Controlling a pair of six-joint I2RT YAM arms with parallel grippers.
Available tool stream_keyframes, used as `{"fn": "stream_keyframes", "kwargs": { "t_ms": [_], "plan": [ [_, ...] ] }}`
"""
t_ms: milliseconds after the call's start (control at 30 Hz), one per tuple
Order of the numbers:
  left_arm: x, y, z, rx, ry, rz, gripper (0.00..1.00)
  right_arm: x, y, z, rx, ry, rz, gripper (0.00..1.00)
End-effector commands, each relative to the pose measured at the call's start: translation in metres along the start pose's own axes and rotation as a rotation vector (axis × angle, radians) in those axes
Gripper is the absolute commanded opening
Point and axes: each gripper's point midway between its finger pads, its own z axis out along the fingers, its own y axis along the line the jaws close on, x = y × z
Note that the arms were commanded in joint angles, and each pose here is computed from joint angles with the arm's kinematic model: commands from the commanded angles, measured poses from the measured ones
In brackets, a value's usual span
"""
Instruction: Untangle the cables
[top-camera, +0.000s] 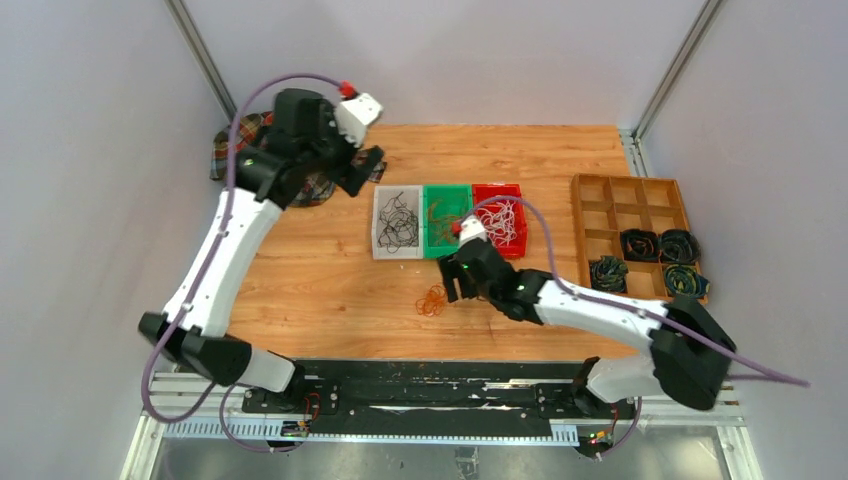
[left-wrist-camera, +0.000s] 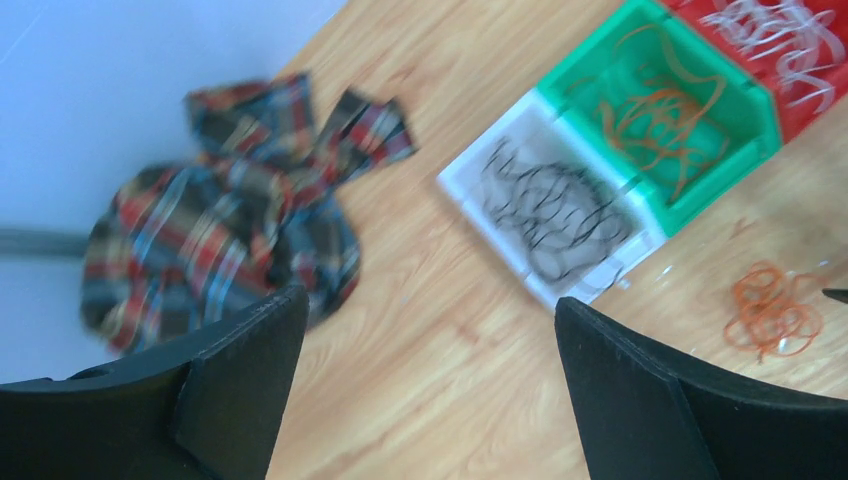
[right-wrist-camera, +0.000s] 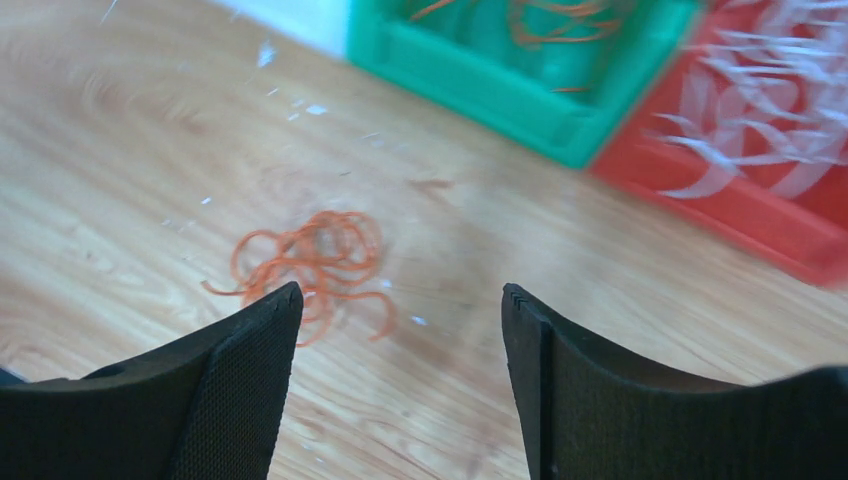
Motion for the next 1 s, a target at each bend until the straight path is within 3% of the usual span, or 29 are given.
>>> {"fn": "stream_keyframes", "kwargs": {
  "t_ms": [0, 133, 200, 400, 733, 967],
  "plan": [
    [0.059, 0.019, -0.045, -0.050, 0.138, -0.104, 0.98, 0.011, 0.066, 0.024, -0.213, 0.070, -0.086, 0.70],
    [0.100, 0.016, -0.067, -0.051, 0.205, -0.143, 0.98, 0.042, 0.073, 0.048, -0.205, 0.175, -0.116, 0.60],
    [0.112, 0.007, -0.074, -0.034, 0.217, -0.129, 0.98, 0.055, 0.070, 0.056, -0.187, 0.210, -0.130, 0.50],
    [0.123, -0.002, -0.082, -0.021, 0.219, -0.096, 0.98, 0.057, 0.067, 0.057, -0.172, 0.216, -0.138, 0.02],
    [0.126, -0.015, -0.079, 0.034, 0.209, -0.112, 1.00, -0.041, 0.076, -0.010, -0.301, -0.083, -0.155, 0.01],
    [0.129, -0.025, -0.082, 0.070, 0.195, -0.102, 0.90, -0.102, 0.065, -0.051, -0.295, -0.308, -0.180, 0.01]
  ]
}}
